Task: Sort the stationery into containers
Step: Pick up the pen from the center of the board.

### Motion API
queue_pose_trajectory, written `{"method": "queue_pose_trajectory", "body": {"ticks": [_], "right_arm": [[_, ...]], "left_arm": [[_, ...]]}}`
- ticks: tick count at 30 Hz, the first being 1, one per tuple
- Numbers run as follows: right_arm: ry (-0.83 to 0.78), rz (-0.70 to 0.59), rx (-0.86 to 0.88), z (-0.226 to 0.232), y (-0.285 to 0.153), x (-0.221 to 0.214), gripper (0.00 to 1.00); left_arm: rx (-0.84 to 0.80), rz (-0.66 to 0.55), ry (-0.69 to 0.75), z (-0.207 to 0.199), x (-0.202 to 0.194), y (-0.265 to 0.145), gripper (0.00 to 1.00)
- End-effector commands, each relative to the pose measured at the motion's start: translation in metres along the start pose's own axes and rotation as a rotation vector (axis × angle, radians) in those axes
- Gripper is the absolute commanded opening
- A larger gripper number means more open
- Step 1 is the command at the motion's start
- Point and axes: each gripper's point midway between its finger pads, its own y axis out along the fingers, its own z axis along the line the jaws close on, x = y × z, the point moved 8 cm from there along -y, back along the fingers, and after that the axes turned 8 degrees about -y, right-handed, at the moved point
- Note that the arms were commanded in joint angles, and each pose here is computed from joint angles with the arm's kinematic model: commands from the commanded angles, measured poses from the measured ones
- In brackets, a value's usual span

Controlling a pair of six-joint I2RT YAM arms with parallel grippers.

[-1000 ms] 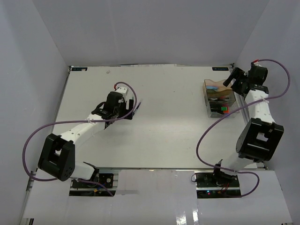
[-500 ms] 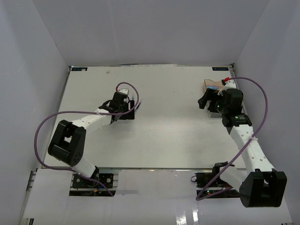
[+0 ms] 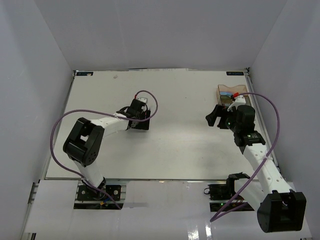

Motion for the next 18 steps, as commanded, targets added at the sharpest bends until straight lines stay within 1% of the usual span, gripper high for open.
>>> {"method": "queue_pose_trajectory", "body": {"ticks": [1,6,10,12,13,18], "right_arm": [[-0.029,-0.069,0.035,0.004,-0.002,0.008,0.90],[-0.029,-0.061,0.050,0.006,-0.001,0.004,0.91],[-0.029,-0.061,0.053,0.006,-0.002,0.002,0.90],[-0.028,-0.058,0.052,0.006,-0.002,0.001,0.91],[-0.029,-0.057,0.057,0.006,-0.001,0.001,0.91],[-0.020,-0.056,0.065,0.007,-0.002,-0.003,0.91]], "left_arm": [[-0.028,-0.024,0.011,-0.006,0.011,0.006,0.75],[-0.058,0.011,0.029,-0.009,0.008,0.016,0.71],[-0.101,0.032,0.029,-0.014,0.006,0.016,0.61],[-0.120,0.040,0.031,-0.016,0.005,0.016,0.57],[-0.123,0.046,0.033,-0.016,0.004,0.016,0.52],[-0.126,0.059,0.038,-0.019,0.001,0.015,0.38]]}}
